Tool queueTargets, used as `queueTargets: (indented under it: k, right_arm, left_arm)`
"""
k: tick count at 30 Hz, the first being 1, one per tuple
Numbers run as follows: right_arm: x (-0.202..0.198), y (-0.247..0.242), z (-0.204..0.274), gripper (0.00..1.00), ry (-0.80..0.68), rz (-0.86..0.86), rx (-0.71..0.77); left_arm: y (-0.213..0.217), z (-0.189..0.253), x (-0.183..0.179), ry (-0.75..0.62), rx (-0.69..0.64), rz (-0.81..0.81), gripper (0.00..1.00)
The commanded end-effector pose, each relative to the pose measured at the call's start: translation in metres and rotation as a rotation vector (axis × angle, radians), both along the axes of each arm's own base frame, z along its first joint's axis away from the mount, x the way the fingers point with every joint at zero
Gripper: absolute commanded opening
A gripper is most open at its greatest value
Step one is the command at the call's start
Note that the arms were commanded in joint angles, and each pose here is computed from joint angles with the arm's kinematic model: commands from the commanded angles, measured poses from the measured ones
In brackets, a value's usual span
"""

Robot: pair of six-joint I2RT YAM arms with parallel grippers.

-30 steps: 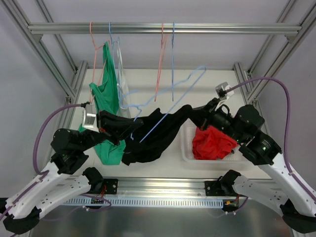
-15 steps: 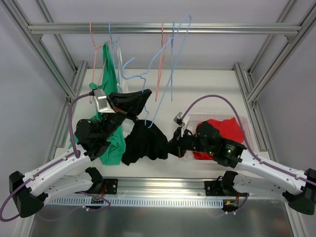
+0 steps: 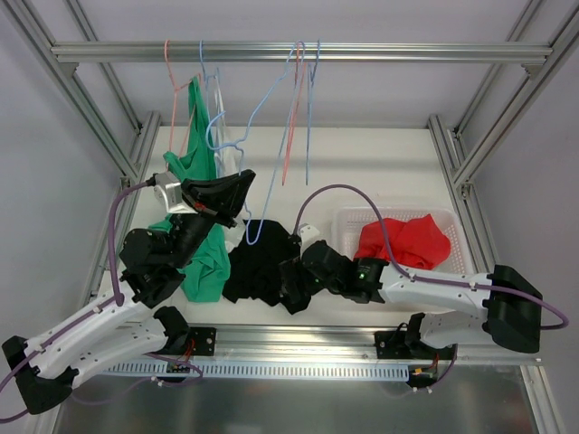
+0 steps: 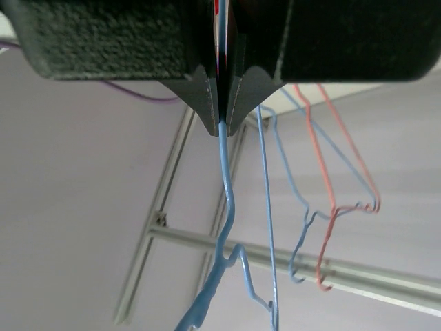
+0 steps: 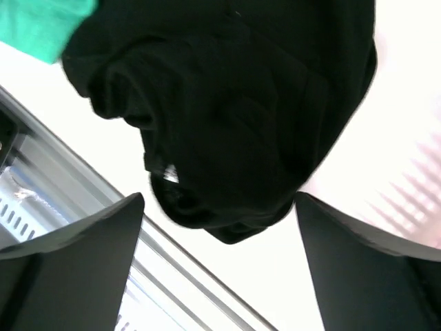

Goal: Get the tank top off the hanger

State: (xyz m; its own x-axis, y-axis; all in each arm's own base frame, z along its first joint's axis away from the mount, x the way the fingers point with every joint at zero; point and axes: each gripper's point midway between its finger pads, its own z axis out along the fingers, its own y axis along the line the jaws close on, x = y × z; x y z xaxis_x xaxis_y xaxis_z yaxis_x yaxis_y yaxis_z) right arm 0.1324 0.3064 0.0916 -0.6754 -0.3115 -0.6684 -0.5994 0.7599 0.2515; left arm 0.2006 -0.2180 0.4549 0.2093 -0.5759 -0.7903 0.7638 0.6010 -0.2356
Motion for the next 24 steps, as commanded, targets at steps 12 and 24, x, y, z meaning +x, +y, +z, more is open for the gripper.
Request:
queueTargets:
  k: [12,24]
  right_arm:
    - [0.010,-0.003,0.068,1.00,-0.132,-0.043,0.150]
    - [-0.041,-0.002,0.161,1.00,-0.111,0.197,0.477]
  left_arm:
    - [0.040,-0.050,0.031,0.329,0.099,0.255,0.00]
    - [-0.030,-0.016,0.135,0.548,0.386,0.435,0.00]
